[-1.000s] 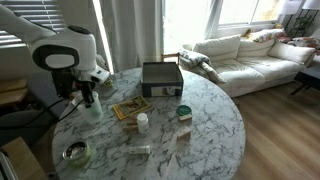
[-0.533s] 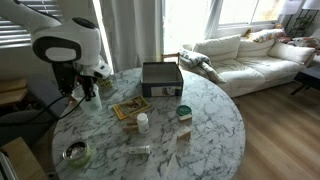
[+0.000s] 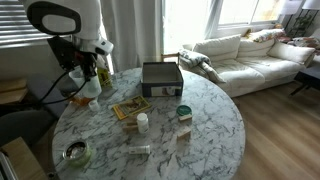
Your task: Pour the contents of the plastic cup onto the table, put the green bottle in the plastic cup and then put the plastic cup in the clear case
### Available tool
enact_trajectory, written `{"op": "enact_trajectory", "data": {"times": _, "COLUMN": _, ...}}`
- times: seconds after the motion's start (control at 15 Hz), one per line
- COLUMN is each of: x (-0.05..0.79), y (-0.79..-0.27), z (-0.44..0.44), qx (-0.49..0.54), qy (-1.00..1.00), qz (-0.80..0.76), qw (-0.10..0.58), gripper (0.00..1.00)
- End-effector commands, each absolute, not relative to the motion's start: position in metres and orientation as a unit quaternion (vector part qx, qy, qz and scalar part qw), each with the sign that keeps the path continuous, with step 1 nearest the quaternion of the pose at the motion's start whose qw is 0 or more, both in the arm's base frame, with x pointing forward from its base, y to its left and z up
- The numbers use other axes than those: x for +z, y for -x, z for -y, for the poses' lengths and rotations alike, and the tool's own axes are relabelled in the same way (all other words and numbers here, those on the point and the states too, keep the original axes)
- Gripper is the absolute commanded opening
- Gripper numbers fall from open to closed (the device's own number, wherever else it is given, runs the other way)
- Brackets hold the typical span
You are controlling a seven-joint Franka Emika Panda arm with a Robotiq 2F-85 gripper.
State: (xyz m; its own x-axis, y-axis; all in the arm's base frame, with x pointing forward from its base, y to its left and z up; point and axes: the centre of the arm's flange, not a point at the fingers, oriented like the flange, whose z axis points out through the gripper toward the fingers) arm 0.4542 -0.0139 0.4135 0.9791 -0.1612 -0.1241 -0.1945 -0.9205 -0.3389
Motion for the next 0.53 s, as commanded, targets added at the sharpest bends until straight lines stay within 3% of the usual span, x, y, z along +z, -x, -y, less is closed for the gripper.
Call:
{"op": "enact_trajectory", "data": {"times": 0.0, "x": 0.441, "y": -0.476, "z": 0.0, "qx": 0.044, "qy": 0.975, "qz": -0.057, "qw": 0.208, "gripper": 0.01}}
{"op": "enact_trajectory", "data": {"times": 0.47, "x": 0.437, "y": -0.522, "z": -0.05, "qx": 0.053, "qy": 0.966, "qz": -0.012, "qw": 0.253, "gripper": 0.01}}
